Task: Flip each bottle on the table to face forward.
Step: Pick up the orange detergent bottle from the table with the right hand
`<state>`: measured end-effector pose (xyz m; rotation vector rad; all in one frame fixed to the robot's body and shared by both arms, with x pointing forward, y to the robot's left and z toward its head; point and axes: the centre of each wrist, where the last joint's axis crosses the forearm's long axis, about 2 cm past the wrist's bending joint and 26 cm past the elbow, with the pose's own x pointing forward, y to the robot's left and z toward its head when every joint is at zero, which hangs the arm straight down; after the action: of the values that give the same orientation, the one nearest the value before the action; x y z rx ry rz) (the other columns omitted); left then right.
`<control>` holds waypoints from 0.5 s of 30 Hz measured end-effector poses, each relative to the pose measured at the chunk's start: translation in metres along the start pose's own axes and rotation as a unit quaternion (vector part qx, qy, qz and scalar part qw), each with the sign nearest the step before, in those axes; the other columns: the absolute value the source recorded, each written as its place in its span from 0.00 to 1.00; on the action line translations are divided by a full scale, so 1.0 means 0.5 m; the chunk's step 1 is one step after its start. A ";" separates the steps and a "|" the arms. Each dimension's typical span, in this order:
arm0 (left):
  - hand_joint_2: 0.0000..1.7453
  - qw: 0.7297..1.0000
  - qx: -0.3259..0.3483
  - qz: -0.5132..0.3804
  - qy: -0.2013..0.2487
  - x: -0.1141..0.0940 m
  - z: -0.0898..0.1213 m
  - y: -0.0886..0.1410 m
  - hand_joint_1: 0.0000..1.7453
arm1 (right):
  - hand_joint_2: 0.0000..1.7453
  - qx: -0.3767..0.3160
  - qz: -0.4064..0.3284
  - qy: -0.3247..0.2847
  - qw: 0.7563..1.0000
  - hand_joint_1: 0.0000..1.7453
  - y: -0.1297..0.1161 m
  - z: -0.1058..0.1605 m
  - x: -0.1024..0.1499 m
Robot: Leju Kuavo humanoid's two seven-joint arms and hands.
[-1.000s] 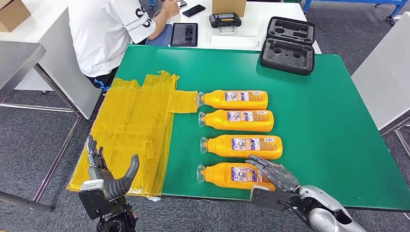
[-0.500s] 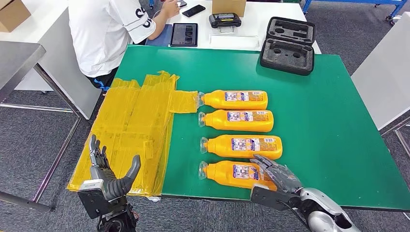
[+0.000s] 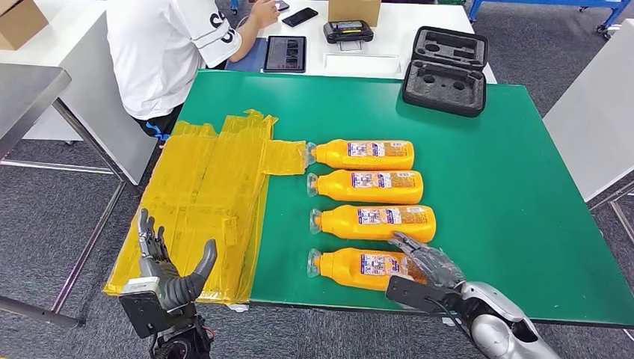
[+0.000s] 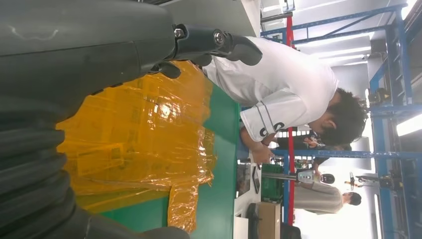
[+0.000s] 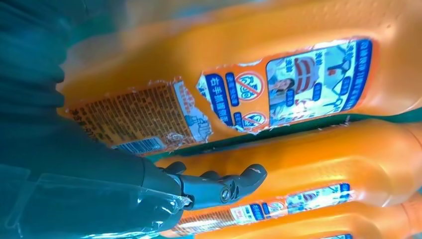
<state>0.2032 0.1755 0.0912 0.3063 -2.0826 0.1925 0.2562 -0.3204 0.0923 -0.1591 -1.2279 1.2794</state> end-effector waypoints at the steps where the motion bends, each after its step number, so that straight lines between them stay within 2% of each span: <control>1: 1.00 1.000 -0.001 0.001 0.000 0.000 0.000 0.000 0.00 | 1.00 0.001 -0.001 0.001 1.000 0.01 -0.001 0.000 -0.001; 8: 1.00 1.000 0.002 0.005 0.005 -0.002 0.000 0.001 0.00 | 1.00 0.009 0.000 0.005 1.000 0.18 -0.011 0.001 -0.007; 9: 1.00 1.000 0.003 0.005 0.006 -0.002 0.000 0.001 0.00 | 1.00 0.010 0.001 0.006 1.000 0.22 -0.012 0.000 -0.007; 11: 1.00 1.000 0.004 0.006 0.007 -0.003 0.000 0.002 0.00 | 1.00 0.011 0.001 0.007 1.000 0.40 -0.014 0.000 -0.008; 13: 1.00 1.000 0.003 0.007 0.007 -0.003 0.000 0.003 0.00 | 1.00 0.012 0.003 0.008 1.000 0.51 -0.014 0.001 -0.010; 15: 1.00 1.000 0.003 0.008 0.008 -0.004 0.000 0.003 0.00 | 1.00 0.015 0.004 0.010 1.000 0.52 -0.012 0.004 -0.013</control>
<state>0.2037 0.1770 0.0897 0.2915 -2.0699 0.2096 0.2599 -0.3286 0.0934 -0.1543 -1.1910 1.2994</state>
